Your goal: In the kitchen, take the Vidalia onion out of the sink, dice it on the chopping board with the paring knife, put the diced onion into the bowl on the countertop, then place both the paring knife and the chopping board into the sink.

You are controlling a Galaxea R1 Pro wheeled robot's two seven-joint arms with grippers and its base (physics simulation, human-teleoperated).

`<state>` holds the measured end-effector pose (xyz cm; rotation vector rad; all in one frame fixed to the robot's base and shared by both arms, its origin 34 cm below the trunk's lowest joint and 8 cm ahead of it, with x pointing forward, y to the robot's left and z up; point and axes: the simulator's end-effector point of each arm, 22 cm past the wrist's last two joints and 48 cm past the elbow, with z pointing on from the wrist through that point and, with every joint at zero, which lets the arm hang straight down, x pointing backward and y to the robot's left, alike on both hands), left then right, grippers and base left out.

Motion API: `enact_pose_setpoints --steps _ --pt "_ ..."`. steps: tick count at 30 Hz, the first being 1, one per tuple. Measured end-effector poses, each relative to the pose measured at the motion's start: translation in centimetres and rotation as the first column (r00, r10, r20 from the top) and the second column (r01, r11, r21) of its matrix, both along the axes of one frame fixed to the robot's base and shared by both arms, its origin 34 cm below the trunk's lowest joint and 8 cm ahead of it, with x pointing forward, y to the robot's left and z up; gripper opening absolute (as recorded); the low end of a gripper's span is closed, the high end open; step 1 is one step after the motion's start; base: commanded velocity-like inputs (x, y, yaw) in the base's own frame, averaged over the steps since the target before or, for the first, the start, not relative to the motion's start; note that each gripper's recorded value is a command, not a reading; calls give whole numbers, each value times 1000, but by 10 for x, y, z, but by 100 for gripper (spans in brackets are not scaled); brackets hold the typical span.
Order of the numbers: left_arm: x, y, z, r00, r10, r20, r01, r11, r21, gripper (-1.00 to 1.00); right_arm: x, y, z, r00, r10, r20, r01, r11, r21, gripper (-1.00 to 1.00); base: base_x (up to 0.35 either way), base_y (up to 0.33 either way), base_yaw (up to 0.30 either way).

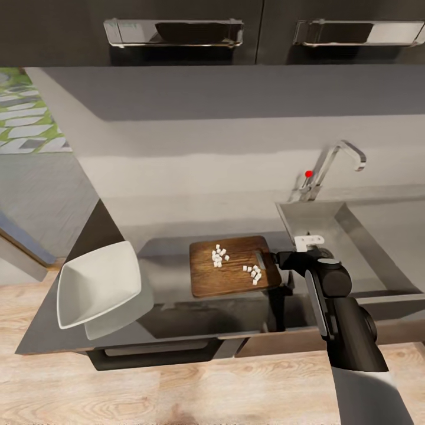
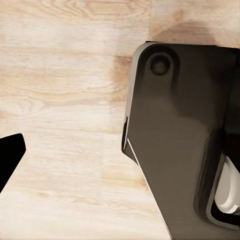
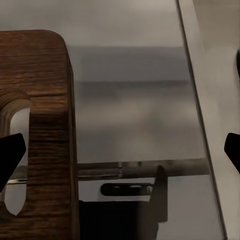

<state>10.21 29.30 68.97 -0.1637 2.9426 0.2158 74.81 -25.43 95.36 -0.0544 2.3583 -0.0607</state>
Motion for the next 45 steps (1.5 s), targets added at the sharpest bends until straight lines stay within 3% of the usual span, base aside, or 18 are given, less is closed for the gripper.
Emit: enact_pose_setpoints --steps 45 --pt "-14 0 0 999 0 -41 0 1000 0 100 -2 2 -23 999 2 -37 -2 1000 3 100 0 17 0"
